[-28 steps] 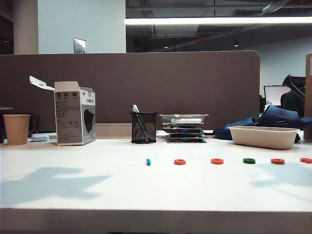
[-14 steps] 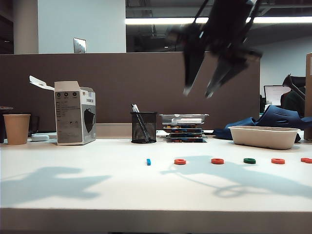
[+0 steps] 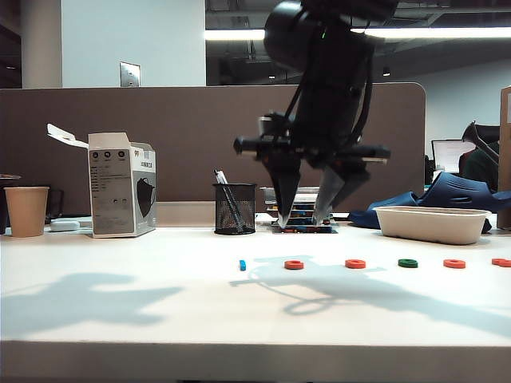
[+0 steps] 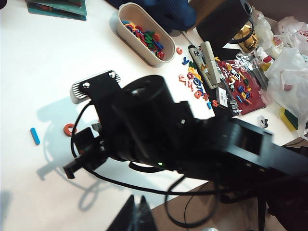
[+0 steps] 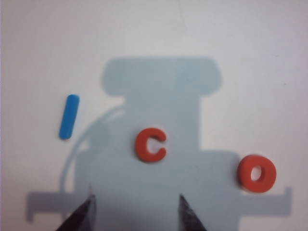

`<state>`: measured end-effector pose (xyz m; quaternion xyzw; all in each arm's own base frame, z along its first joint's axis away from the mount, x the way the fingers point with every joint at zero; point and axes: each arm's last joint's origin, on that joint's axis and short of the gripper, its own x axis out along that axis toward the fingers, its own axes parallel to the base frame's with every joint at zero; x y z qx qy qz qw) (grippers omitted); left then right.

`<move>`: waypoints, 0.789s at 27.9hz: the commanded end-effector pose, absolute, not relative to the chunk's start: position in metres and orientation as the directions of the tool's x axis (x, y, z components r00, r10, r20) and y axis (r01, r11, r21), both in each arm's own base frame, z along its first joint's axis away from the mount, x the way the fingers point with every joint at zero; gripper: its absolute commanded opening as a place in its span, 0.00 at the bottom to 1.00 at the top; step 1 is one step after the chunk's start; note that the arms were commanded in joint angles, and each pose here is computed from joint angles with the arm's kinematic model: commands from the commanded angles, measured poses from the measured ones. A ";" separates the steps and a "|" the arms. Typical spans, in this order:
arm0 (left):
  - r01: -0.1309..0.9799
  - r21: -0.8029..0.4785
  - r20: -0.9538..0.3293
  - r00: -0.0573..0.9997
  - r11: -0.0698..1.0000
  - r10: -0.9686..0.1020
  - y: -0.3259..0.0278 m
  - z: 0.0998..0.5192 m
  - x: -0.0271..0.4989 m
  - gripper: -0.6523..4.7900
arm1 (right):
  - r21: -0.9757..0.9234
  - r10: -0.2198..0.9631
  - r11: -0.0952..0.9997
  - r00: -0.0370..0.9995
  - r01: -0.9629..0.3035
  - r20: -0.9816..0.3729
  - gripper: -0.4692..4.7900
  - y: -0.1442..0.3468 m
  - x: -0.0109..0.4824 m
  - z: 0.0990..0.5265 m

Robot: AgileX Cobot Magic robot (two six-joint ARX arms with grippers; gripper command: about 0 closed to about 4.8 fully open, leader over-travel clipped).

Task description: Select the appropriate letters from the row of letter magnets placed on the table to arrange into the word "cool".

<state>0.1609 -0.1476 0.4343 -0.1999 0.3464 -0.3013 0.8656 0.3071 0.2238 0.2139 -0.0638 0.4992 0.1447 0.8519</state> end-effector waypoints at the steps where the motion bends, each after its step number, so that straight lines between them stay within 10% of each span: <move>1: 0.394 -0.556 -0.463 0.585 0.732 -0.666 -0.147 0.437 0.161 0.11 | 0.048 0.196 0.952 0.485 -0.302 -0.852 0.49 0.228 0.312 0.211; 22: 0.394 -0.556 -0.463 0.585 0.732 -0.666 -0.147 0.437 0.161 0.11 | 0.035 0.178 0.955 0.473 -0.295 -0.863 0.49 0.237 0.327 0.176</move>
